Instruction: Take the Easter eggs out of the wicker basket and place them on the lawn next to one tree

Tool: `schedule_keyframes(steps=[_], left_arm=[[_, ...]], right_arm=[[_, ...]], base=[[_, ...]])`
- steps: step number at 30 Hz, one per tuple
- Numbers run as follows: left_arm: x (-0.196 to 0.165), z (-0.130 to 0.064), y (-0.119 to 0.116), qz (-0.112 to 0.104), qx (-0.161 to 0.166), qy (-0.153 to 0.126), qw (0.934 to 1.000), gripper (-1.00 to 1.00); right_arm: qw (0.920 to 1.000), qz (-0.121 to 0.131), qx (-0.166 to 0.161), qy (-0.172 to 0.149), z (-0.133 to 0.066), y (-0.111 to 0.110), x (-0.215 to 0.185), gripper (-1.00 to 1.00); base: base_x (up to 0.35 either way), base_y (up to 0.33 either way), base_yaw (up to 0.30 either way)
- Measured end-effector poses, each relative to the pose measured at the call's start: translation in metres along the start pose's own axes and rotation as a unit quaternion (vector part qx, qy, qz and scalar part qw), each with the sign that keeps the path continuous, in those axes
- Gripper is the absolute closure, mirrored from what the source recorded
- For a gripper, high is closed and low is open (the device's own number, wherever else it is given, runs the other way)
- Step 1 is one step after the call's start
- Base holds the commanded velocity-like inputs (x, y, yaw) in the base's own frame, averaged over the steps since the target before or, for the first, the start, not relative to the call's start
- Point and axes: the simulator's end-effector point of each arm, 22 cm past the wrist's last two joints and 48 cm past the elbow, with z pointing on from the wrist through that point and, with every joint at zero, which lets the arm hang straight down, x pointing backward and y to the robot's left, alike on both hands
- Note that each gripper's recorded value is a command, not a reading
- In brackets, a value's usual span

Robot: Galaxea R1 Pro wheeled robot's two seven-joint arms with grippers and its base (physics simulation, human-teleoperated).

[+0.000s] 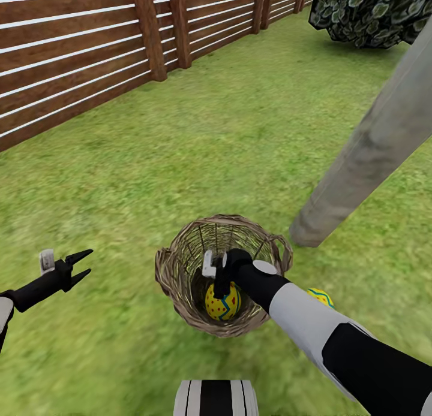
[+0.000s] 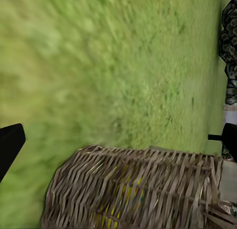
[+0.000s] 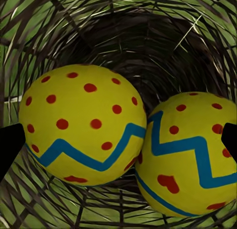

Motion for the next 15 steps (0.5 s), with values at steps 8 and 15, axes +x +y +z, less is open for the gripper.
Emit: schedule_keyframes(steps=[8,15], left_arm=[[0.002,0.002,0.007,-0.003,-0.005,0.002,1.0,-1.0],[0.005,0.005,0.017,-0.006,-0.012,0.006,0.9999,-1.0]], right_arm=[[1.0,0.002,-0.008,-0.001,0.007,0.004,0.001,-1.0],[0.9999,0.003,-0.016,-0.002,0.016,0.009,0.003,-1.0]], base=[[0.0,0.0,0.0],[0.0,0.0,0.0]])
